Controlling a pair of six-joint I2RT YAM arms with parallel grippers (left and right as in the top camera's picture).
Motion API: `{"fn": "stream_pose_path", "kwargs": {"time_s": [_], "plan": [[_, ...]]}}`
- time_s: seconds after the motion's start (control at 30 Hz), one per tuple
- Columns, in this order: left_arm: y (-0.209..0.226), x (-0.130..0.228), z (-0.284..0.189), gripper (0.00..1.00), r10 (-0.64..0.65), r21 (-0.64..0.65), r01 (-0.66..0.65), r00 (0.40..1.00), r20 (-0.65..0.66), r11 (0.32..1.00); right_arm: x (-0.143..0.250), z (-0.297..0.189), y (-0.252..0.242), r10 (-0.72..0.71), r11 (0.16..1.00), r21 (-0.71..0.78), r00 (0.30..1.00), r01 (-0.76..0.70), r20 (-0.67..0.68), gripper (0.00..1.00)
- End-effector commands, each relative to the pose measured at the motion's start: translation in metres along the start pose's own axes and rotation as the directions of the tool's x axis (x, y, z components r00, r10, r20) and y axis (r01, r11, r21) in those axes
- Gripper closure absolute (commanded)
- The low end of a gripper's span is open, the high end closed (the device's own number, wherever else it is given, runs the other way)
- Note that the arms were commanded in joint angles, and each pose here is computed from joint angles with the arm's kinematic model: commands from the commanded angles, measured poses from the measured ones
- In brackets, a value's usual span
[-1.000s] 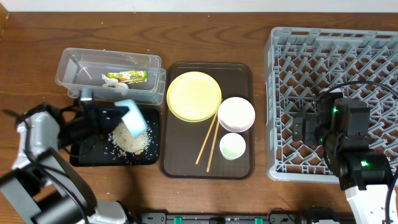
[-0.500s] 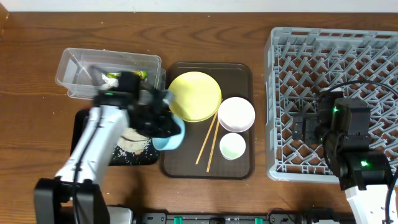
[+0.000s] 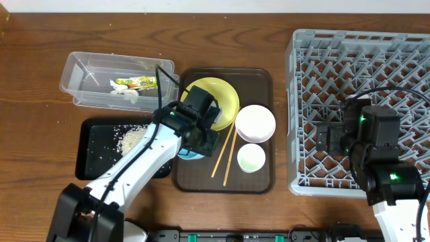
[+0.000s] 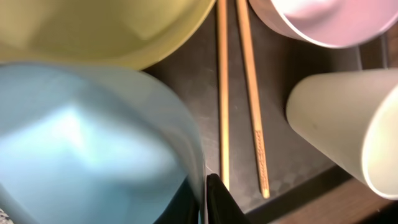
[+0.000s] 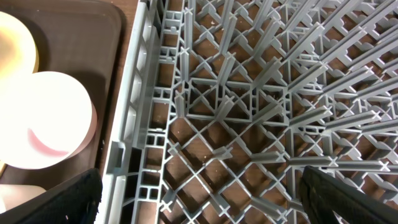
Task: Sort waste into correct bins and load items into the dishwasher rack
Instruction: 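Return the emptied blue bowl to the brown tray and release, then grasp the white cup with the left gripper and lift it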
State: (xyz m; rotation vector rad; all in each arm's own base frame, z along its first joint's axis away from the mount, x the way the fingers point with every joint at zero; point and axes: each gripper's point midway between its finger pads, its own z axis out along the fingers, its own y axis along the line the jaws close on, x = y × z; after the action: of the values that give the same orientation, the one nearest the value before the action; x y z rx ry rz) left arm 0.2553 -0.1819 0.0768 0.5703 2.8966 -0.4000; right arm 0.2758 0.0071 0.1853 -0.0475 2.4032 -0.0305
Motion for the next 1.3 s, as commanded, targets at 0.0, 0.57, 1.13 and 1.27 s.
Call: {"fn": "stream_pose_path", "kwargs": {"time_s": [0.0, 0.57, 1.13, 1.27], "plan": [[0.005, -0.007, -0.001, 0.89, -0.010, -0.040, 0.011, 1.000, 0.018, 0.999, -0.008, -0.005, 0.000, 0.016, 1.000, -0.001, 1.000, -0.016, 0.022, 0.01], [-0.044, -0.043, -0.040, 0.48, 0.033, 0.177, -0.063, 0.985, 0.170, 0.982, -0.008, -0.005, 0.000, 0.016, 1.000, -0.001, 1.000, -0.016, 0.023, 0.01], [-0.088, -0.003, 0.031, 0.53, 0.174, 0.192, -0.162, 0.984, -0.048, 0.968, -0.006, -0.005, 0.000, 0.020, 1.000, 0.000, 1.000, -0.020, 0.015, 0.01], [-0.085, 0.001, 0.041, 0.78, 0.144, 0.184, -0.127, 0.986, -0.086, 0.975, -0.006, -0.005, 0.000, 0.020, 1.000, 0.000, 1.000, -0.020, 0.015, 0.01]]}}
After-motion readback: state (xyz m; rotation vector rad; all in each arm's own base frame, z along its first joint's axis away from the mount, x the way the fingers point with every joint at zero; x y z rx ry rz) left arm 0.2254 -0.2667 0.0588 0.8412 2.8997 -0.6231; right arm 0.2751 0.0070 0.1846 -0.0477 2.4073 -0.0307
